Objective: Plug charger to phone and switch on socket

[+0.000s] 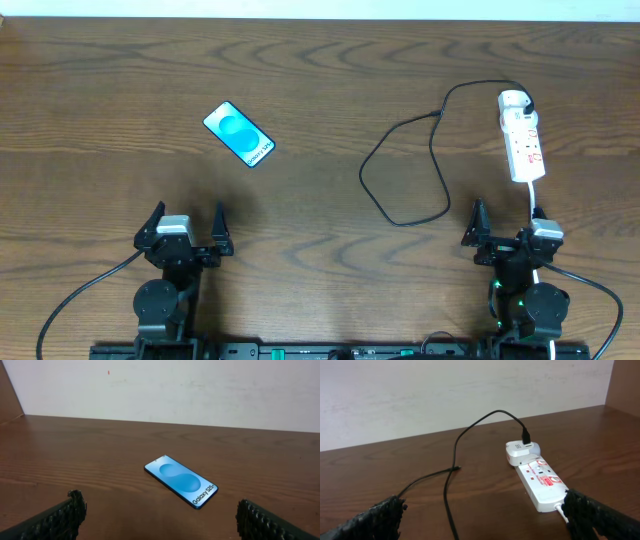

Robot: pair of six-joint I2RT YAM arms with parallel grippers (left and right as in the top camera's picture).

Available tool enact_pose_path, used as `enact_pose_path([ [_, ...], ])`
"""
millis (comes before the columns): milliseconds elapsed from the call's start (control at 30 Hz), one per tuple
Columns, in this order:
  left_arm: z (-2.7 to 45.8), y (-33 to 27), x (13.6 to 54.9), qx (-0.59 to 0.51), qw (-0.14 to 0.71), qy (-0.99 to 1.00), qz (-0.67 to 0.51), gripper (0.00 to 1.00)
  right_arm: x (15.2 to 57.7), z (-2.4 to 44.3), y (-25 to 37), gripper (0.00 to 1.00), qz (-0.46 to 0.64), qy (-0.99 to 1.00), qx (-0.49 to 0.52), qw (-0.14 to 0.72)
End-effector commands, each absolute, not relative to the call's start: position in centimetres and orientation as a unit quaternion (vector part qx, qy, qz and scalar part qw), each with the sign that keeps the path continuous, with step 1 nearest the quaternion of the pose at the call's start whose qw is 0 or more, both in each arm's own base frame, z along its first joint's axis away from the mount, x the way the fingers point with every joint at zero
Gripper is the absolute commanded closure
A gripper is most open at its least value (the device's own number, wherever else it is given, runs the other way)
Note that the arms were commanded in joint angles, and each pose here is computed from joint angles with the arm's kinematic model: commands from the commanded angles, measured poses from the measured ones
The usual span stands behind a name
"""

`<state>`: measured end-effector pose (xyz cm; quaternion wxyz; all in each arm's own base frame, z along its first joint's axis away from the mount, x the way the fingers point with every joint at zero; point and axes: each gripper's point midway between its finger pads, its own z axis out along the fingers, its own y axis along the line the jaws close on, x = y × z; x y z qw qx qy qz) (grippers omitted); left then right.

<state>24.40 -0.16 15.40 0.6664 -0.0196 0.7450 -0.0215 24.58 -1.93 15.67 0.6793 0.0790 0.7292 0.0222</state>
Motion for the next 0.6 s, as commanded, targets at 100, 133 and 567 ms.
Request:
enact_pose_path([
  [100,13.7,0.1,24.4,-0.019,0.651,0.759,-0.009,0.02,24.6,15.6,-1.8,0.01,0.021,0.730,0.076,0.679],
  [133,13.7,0.1,24.4,-0.019,0.651,0.759,-0.009,0.02,24.6,15.6,-1.8,0.01,0.021,0.730,0.076,0.679],
  [567,13.9,1.2,24.4,-0.012,0.653,0.757,0.035,0.02,24.6,15.6,-1.8,0.01,0.021,0.730,0.076,0.679],
])
